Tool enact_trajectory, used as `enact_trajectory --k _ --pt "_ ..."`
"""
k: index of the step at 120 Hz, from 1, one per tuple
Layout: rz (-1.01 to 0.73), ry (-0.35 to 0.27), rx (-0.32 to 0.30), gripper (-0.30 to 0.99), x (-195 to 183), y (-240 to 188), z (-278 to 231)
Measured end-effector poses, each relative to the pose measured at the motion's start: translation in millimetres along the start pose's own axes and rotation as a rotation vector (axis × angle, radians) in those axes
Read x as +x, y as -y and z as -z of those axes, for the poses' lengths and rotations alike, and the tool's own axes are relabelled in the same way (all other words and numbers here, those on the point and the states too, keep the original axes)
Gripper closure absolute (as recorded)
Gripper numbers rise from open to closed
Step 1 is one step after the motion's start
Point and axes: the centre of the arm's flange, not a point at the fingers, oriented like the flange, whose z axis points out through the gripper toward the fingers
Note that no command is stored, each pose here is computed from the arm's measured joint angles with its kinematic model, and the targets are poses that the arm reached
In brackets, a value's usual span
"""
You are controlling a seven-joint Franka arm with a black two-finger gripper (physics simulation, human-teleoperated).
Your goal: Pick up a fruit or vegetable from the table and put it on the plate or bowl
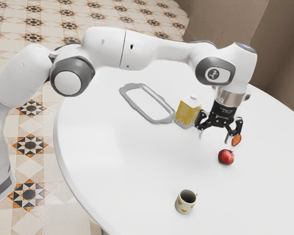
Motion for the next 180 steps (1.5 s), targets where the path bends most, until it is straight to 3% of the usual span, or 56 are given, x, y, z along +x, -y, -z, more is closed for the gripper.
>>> enact_trajectory --k 24,46,73,124,180 --pt "-0.060 -0.003 -0.034 0.00 0 -8 -8" --pt "-0.054 -0.012 -0.051 0.00 43 -2 -6" --pt "-0.091 -0.013 -0.056 0.00 59 -2 -12" --pt "-0.201 -0.031 -0.211 0.00 49 -35 -40" --pt "-0.242 -0.043 -0.228 0.00 44 -38 -58"
